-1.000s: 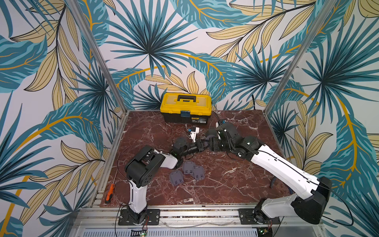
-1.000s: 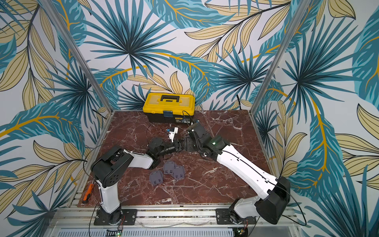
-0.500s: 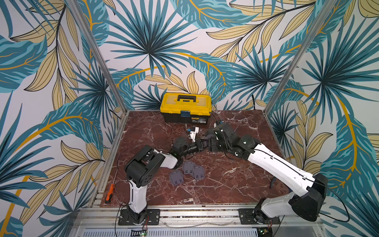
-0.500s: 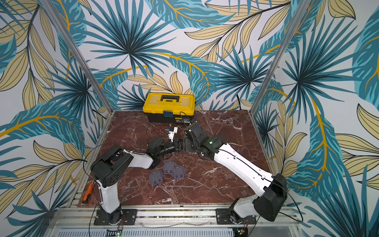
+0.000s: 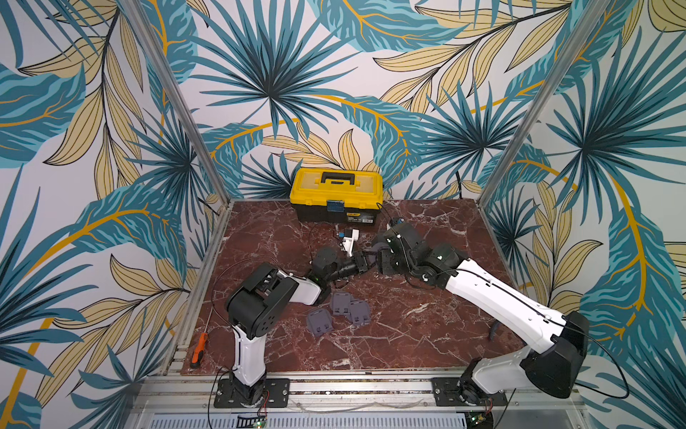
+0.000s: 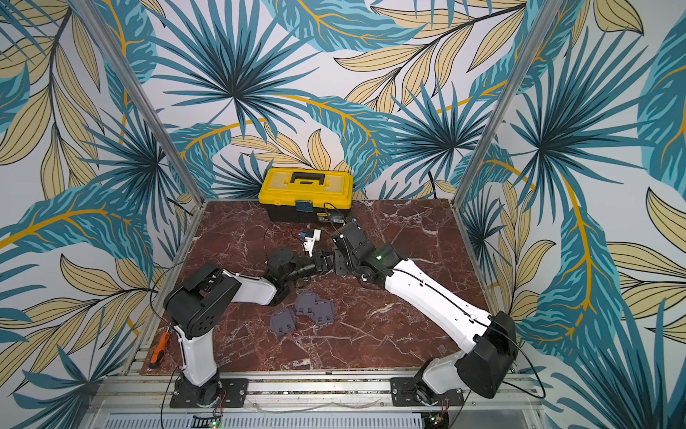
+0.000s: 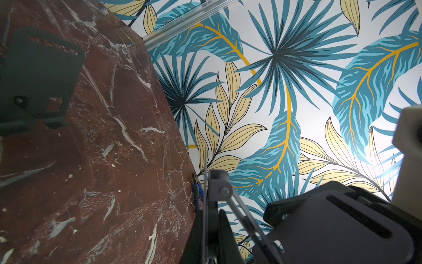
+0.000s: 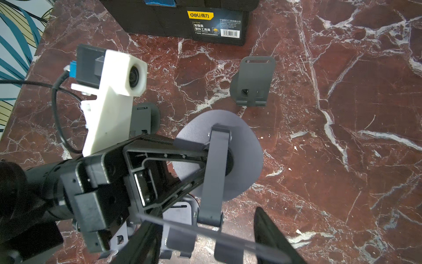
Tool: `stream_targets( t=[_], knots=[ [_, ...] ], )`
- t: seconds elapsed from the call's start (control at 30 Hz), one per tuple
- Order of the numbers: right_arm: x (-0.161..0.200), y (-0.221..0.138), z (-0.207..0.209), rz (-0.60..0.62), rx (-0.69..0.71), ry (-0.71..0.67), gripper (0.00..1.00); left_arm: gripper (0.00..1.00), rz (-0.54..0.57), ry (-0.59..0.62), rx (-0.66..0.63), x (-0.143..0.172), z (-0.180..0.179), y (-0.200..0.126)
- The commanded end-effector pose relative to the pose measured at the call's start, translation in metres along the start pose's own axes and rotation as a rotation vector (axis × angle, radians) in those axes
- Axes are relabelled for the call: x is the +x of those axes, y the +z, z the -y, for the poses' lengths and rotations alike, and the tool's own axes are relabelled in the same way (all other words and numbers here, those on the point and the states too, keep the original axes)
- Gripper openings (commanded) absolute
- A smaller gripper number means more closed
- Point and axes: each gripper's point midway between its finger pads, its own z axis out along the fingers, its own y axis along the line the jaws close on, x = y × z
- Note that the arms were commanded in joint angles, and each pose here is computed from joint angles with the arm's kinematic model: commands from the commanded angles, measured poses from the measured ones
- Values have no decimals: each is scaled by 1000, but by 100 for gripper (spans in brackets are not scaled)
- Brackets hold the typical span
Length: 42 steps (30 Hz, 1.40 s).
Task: Open the phone stand
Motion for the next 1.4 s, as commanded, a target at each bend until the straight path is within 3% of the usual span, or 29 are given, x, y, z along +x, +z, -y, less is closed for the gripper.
stream_targets(
  t=[0.0,0.07,0.23,0.37,0.93,1.13,1.3,1.37],
  knots=[
    [4,0,4,-2,23,-1,49,0,23,30,31,-5,9,-1],
    [2,-1,3,4,22,2,50,0,26,33,31,-5,11,-2],
    [1,0,1,-4,18,9,72,0,36,42,28,-6,12,-4],
    [-1,2,2,-3,33,27,75,0,55,41,13,-6,10,-8],
    [0,17,-3,-25,77,77,73,0,102,46,-9,-13,7,-12],
    [-2,19,-5,-17,81,82,57,0,106,43,-15,-12,6,-13],
    [-7,15,-3,-5,93,74,51,0,110,34,-27,-11,1,-15],
    [-7,14,-1,-3,100,66,49,10,112,27,-31,-11,0,-15]
  ],
)
